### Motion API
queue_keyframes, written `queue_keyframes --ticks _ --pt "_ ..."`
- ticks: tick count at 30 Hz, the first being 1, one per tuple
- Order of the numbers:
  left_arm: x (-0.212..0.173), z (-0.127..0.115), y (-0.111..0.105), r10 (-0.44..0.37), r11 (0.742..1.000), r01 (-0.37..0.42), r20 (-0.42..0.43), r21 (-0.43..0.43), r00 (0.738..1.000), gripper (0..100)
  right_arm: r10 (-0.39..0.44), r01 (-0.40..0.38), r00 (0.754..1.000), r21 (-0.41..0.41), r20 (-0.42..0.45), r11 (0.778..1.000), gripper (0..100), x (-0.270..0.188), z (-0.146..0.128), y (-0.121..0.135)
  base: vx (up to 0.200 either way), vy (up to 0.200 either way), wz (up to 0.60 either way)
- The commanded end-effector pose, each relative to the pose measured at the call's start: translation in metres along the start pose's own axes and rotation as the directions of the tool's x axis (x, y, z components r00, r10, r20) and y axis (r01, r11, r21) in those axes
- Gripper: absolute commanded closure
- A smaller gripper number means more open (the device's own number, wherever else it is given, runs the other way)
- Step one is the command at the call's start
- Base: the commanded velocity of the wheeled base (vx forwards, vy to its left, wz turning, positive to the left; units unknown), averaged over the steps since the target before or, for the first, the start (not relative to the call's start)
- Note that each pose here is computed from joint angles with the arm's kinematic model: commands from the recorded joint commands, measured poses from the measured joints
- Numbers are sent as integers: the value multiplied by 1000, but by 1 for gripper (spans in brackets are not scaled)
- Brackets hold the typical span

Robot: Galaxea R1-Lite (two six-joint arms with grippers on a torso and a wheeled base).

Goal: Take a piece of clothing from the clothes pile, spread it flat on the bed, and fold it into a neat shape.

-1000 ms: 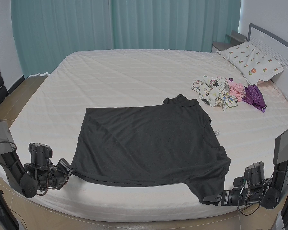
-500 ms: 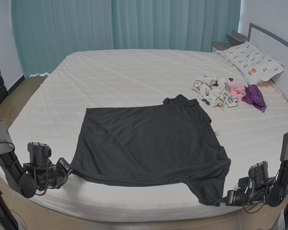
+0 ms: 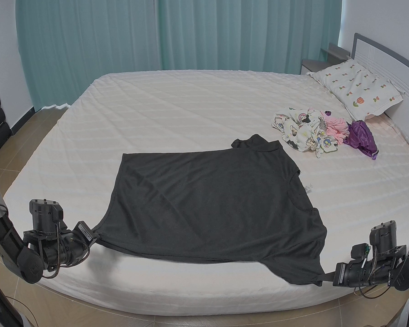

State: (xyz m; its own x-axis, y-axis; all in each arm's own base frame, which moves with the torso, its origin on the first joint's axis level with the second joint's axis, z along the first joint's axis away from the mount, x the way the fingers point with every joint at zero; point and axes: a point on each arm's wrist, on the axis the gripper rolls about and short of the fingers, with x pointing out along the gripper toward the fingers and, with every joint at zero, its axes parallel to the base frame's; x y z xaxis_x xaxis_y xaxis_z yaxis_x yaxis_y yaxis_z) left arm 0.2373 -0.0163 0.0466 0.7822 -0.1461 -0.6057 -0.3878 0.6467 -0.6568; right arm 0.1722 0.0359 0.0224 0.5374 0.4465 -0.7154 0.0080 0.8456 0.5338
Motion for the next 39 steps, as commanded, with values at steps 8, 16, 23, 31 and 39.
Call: queue_keyframes --ticks 8,16,23,31,39 --pt "-7 -7 8 27 998 -26 -21 52 999 100 31 -30 999 -65 15 997 100 -19 -5 6 0 0 0" --pt "-13 -17 18 74 988 -64 -63 139 995 100 52 -53 999 -81 -16 995 100 -32 -11 4 0 0 0" --pt "-19 -25 27 130 969 -103 -111 225 985 100 51 -59 997 -128 -65 990 100 -39 -18 3 0 0 0" --pt "-31 -25 25 153 956 -114 -130 272 980 100 114 -119 993 -145 -42 982 100 -51 -20 7 0 0 0" --pt "-49 -25 22 202 934 -137 -171 330 964 100 135 -135 991 -208 -16 969 100 -66 -26 11 0 0 0"
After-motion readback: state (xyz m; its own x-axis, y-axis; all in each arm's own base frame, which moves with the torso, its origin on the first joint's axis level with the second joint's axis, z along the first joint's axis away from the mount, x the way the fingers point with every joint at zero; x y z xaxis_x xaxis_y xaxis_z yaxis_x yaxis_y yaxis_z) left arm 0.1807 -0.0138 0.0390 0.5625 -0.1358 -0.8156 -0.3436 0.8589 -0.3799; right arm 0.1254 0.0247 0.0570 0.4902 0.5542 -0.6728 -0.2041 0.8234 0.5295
